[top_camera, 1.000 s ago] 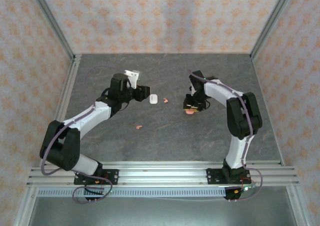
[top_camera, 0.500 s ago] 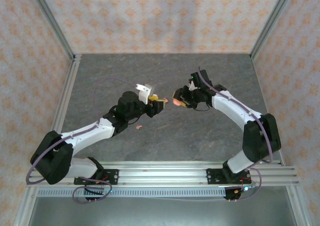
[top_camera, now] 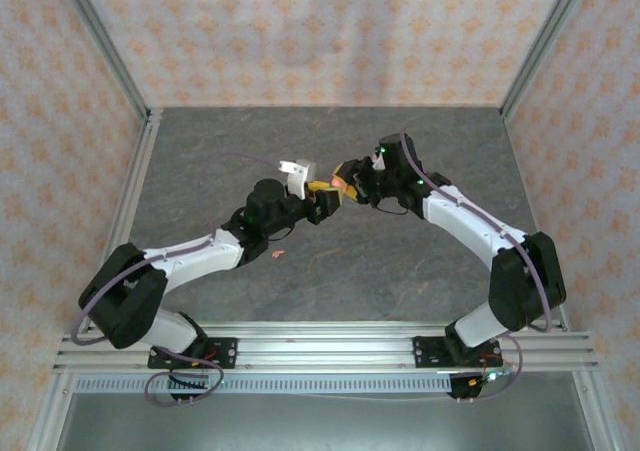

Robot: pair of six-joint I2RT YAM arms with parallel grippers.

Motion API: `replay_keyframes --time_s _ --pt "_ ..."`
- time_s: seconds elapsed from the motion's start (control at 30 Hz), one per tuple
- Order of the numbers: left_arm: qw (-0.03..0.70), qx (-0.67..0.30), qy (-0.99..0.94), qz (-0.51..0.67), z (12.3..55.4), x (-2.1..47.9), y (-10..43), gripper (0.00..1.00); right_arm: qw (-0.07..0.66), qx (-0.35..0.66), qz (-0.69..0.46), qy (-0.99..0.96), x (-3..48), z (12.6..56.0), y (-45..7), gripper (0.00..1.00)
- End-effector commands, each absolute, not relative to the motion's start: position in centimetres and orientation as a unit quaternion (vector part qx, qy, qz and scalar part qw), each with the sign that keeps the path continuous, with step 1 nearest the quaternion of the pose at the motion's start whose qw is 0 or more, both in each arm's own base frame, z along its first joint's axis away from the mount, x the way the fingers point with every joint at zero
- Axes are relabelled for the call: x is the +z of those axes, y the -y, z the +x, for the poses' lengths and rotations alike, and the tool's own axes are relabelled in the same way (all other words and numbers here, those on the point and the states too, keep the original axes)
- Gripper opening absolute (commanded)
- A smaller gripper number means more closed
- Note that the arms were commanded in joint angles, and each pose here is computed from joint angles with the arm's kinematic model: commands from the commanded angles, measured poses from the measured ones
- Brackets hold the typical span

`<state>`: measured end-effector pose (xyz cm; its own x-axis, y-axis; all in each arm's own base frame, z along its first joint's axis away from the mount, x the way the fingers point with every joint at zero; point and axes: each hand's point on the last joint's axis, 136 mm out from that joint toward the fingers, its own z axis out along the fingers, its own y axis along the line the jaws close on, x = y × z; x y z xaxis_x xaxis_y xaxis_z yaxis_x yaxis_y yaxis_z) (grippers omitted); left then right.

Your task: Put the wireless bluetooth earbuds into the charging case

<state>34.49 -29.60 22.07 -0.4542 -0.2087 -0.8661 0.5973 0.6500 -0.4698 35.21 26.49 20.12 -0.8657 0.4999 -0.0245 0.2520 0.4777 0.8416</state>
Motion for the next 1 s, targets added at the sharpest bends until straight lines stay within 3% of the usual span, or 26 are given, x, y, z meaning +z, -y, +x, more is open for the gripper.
replay_keyframes --time_s 0.0,0.23,0.43,0.53,0.7,0.97 --pt "0.532 -0.418 -0.728 0.115 35.7 24.5 30.4 0.46 0.145 0.493 0.218 -0.83 22.6 35.2 -27.1 0.38" --pt "0.529 -0.417 -0.732 0.101 37.1 24.0 30.5 0.35 0.133 0.513 0.216 -0.82 23.3 34.9 -27.6 0.38" --pt "0.529 -0.427 -0.727 0.097 37.7 24.4 30.8 0.32 0.124 0.525 0.213 -0.815 23.7 34.6 -28.0 0.39" --pt "0.527 -0.428 -0.729 0.092 37.9 24.3 30.7 0.21 0.119 0.528 0.212 -0.813 23.7 34.4 -28.1 0.4" --pt "0.524 -0.421 -0.736 0.08 38.1 24.3 30.1 0.04 0.124 0.524 0.195 -0.82 23.9 34.3 -28.1 0.48" --pt "0.514 -0.38 -0.762 0.101 37.2 24.1 29.0 0.0 0.18 0.49 0.188 -0.832 25.3 34.5 -26.3 0.6"
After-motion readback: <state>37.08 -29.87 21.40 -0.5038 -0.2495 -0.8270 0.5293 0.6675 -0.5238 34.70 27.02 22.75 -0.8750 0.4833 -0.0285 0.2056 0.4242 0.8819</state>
